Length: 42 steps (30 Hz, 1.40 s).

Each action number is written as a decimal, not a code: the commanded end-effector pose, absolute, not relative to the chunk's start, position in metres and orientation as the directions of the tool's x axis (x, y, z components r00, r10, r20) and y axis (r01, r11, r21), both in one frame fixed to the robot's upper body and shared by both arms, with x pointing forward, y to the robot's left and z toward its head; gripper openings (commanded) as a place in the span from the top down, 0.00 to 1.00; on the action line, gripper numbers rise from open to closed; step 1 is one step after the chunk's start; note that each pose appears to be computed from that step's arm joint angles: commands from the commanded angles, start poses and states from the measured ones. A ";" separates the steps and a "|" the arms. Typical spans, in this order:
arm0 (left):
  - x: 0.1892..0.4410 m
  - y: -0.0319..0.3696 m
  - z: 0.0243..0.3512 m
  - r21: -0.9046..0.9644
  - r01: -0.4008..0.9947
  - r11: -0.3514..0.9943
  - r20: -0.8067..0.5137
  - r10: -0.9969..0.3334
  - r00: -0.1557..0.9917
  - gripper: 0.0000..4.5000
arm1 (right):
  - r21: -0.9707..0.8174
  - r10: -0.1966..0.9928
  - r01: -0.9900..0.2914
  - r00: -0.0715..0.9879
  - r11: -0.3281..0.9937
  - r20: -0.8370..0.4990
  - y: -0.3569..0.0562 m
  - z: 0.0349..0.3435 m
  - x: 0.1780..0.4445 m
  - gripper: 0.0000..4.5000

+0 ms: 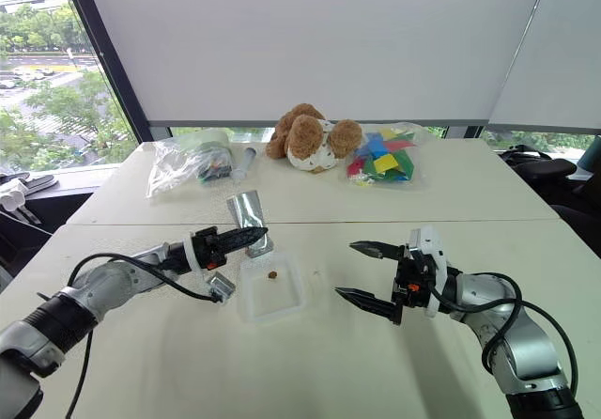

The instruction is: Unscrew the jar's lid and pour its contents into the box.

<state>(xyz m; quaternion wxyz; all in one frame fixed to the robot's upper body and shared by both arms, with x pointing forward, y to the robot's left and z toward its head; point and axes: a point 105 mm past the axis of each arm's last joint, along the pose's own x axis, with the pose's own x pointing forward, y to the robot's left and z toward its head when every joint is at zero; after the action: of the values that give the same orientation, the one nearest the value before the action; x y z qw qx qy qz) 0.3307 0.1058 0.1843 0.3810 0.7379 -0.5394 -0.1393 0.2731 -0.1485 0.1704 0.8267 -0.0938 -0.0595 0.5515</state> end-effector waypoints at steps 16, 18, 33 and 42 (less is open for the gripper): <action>0.327 0.265 0.191 0.131 0.141 0.981 0.225 -0.168 0.960 0.51 | -0.439 0.956 -0.853 0.216 0.283 0.197 -0.124 0.195 0.278 0.01; 0.320 0.283 0.180 0.031 0.115 0.993 0.205 -0.119 0.971 0.51 | -0.442 0.954 -0.850 0.209 0.285 0.213 -0.121 0.197 0.279 0.01; 0.314 0.348 0.119 0.002 -0.192 0.981 0.194 0.188 0.963 0.51 | -0.442 0.962 -0.862 0.166 0.247 0.216 -0.104 0.193 0.288 0.01; 0.308 0.344 0.114 0.009 -0.174 0.985 0.208 0.168 0.964 0.11 | -0.450 0.964 -0.859 0.171 0.246 0.202 -0.107 0.196 0.287 0.00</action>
<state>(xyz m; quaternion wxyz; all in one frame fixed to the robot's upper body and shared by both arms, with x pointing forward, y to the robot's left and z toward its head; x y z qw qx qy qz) 0.3123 0.3396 0.1053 0.9928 0.0071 -0.0878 0.0810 0.2889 -0.1066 0.1853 0.7622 -0.1018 -0.2106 0.6035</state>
